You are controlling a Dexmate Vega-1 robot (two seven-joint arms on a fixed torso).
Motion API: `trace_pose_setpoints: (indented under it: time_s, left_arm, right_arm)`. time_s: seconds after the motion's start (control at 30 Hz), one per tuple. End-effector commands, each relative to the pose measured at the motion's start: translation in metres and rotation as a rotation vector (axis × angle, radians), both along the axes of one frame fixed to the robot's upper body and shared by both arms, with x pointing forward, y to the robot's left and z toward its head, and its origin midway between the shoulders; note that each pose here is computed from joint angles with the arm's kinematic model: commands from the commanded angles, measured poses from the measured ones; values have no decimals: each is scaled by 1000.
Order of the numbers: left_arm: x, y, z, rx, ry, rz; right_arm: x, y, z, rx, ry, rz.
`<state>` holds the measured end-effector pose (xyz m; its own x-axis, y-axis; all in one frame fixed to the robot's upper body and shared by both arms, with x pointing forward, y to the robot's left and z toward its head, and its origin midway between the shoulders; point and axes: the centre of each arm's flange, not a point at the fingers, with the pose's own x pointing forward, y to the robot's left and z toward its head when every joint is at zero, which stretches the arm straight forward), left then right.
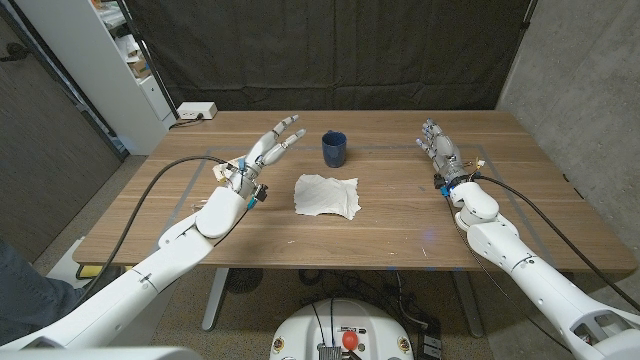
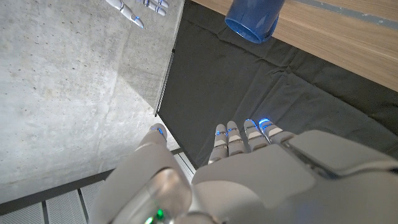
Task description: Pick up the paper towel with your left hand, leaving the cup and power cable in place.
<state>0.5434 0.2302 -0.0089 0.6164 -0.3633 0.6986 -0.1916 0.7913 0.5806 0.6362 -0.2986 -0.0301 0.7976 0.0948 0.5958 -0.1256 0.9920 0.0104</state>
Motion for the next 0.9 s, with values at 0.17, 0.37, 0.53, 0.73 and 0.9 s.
trace_pose_setpoints:
  time_s: [0.17,0.37,0.53,0.73,0.9]
  left_arm:
    - [-6,-10,-5,63,-72,62]
    - [-7,-13,-5,91,-84,76]
    - [-7,-16,-6,100,-89,77]
    - [-6,-22,-6,129,-90,81]
    - [-7,-24,-6,142,-95,80]
  right_arm:
    - [1,4,-2,12,-5,6]
    - [1,5,-2,13,-5,7]
    - [2,4,-1,19,-9,8]
    - [2,3,1,19,-15,5]
    - [1,3,2,20,-16,6]
